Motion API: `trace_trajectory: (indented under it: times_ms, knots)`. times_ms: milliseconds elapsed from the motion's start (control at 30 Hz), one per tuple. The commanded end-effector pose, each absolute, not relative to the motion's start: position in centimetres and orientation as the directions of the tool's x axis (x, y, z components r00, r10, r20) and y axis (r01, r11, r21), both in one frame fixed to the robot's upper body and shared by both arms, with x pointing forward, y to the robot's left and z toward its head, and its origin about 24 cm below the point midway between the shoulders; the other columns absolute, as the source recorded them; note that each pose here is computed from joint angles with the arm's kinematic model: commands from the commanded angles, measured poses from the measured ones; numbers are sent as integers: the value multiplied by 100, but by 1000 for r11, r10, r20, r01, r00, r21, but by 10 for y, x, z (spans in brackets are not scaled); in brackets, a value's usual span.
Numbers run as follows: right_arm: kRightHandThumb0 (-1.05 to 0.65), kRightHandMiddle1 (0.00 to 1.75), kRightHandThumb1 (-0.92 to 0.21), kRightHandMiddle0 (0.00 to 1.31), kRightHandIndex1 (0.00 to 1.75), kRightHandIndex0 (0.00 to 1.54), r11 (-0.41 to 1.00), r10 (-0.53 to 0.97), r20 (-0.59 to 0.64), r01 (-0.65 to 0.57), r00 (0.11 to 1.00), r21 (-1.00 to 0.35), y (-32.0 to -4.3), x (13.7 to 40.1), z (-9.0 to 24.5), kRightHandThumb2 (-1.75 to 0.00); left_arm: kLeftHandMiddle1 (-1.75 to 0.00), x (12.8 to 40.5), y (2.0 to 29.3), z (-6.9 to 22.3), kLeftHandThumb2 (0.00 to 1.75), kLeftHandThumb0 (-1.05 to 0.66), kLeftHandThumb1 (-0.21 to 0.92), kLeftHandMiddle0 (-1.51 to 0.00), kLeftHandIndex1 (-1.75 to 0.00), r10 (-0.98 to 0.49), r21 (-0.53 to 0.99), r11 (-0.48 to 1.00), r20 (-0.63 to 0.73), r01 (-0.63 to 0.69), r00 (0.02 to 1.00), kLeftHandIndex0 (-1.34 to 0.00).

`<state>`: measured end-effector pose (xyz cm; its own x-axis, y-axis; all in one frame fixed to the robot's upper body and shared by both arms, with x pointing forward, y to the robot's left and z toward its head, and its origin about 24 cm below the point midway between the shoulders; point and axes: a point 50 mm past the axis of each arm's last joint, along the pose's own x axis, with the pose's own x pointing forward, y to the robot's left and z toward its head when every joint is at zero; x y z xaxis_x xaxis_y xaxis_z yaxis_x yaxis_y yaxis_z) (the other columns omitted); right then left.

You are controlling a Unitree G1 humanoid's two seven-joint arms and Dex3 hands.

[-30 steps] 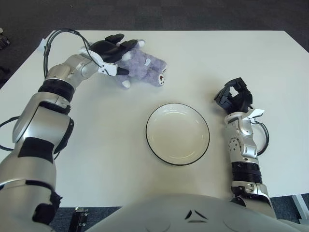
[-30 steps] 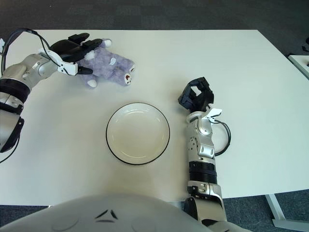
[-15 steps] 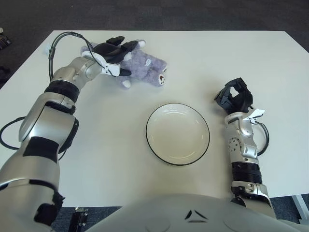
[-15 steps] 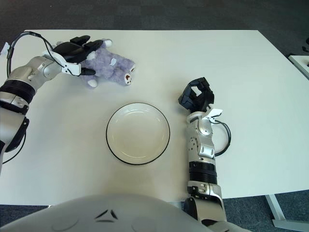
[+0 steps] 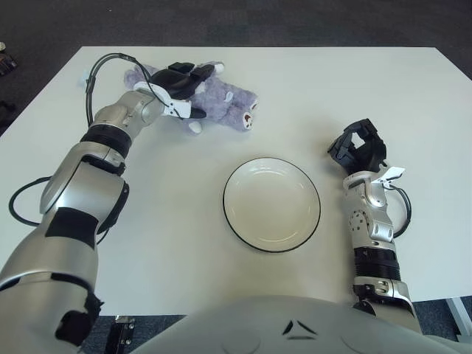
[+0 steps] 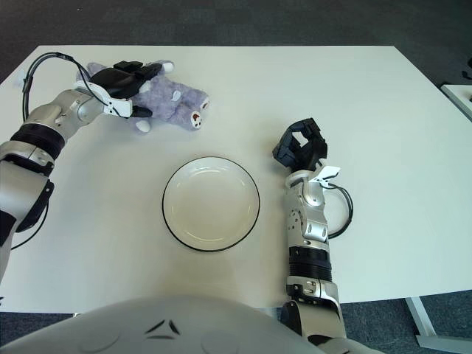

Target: Put the doll into the plate.

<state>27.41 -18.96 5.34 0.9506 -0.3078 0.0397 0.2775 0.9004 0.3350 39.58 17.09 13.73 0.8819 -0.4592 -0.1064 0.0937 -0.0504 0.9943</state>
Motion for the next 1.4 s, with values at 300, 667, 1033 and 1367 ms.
trace_trajectory:
  times_ms: [300, 667, 1033, 1367]
  knots:
    - [-48, 175, -33, 60, 175, 97, 870, -315, -134, 343, 939, 354, -175, 257, 20, -130, -80, 399, 163, 124, 42, -105, 92, 0, -38, -432, 989, -83, -143, 118, 890, 0]
    - [-49, 175, -32, 61, 175, 100, 885, -300, -133, 327, 945, 331, -174, 257, 20, -131, -68, 401, 159, 117, 24, -105, 92, 0, -16, -393, 980, -126, -195, 158, 899, 0]
    - [-49, 175, -31, 62, 175, 103, 893, -289, -129, 316, 949, 322, -173, 256, 20, -132, -101, 398, 159, 103, 14, -102, 85, 0, -8, -355, 985, -116, -164, 131, 920, 0]
    - [-49, 175, -31, 62, 175, 103, 898, -281, -126, 307, 951, 316, -172, 256, 20, -133, -116, 395, 161, 96, 11, -70, 69, 0, -28, -357, 991, -82, -129, 106, 925, 0]
